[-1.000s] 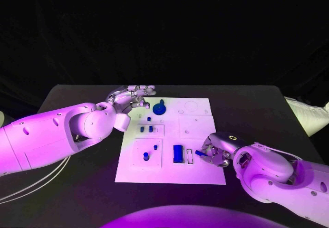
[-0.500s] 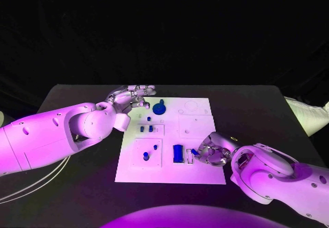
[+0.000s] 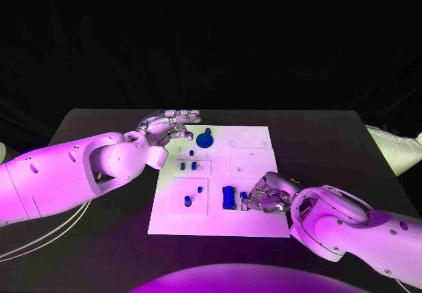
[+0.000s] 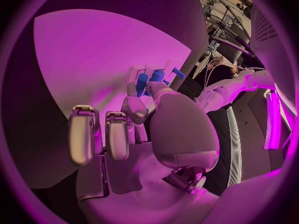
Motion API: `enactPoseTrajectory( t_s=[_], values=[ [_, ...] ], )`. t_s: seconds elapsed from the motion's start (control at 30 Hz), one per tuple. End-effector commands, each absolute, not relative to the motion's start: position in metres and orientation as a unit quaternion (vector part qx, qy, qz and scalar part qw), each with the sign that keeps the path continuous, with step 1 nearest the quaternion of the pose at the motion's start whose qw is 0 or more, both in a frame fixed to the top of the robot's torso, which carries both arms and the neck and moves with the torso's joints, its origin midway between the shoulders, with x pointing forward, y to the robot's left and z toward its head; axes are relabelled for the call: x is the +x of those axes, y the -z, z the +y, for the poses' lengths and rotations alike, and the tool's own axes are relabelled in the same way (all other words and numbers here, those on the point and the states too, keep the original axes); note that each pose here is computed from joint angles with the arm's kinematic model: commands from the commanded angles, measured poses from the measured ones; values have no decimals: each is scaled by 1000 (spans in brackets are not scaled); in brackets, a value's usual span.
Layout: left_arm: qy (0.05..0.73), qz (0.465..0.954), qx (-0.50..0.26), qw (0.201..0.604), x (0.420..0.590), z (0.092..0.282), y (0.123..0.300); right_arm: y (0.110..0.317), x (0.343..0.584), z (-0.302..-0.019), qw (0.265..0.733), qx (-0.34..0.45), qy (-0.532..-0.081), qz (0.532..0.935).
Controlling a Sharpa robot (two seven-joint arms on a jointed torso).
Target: Assemble the parts on the task board
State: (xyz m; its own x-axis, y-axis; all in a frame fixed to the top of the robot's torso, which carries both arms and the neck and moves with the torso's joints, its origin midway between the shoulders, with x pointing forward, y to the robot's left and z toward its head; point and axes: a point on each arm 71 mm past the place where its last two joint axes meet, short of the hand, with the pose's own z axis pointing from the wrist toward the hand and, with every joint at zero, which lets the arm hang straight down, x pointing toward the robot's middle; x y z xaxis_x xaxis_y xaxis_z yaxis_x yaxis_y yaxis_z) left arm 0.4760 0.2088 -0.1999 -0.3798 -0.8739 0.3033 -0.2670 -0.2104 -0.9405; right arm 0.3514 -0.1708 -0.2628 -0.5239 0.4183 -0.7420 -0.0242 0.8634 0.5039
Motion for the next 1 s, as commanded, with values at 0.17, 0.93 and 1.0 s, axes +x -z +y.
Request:
enactPoseTrajectory(
  t_s=[0.17,0.93,1.0],
  values=[
    [607,576,-489,246,475,206,199,267,351,-170,458,106,-227,853],
    [607,577,-489,245,475,206,199,266,353,-167,471,89,-225,848],
    [607,577,-489,245,475,206,199,265,353,-166,471,88,-226,848]
  ],
)
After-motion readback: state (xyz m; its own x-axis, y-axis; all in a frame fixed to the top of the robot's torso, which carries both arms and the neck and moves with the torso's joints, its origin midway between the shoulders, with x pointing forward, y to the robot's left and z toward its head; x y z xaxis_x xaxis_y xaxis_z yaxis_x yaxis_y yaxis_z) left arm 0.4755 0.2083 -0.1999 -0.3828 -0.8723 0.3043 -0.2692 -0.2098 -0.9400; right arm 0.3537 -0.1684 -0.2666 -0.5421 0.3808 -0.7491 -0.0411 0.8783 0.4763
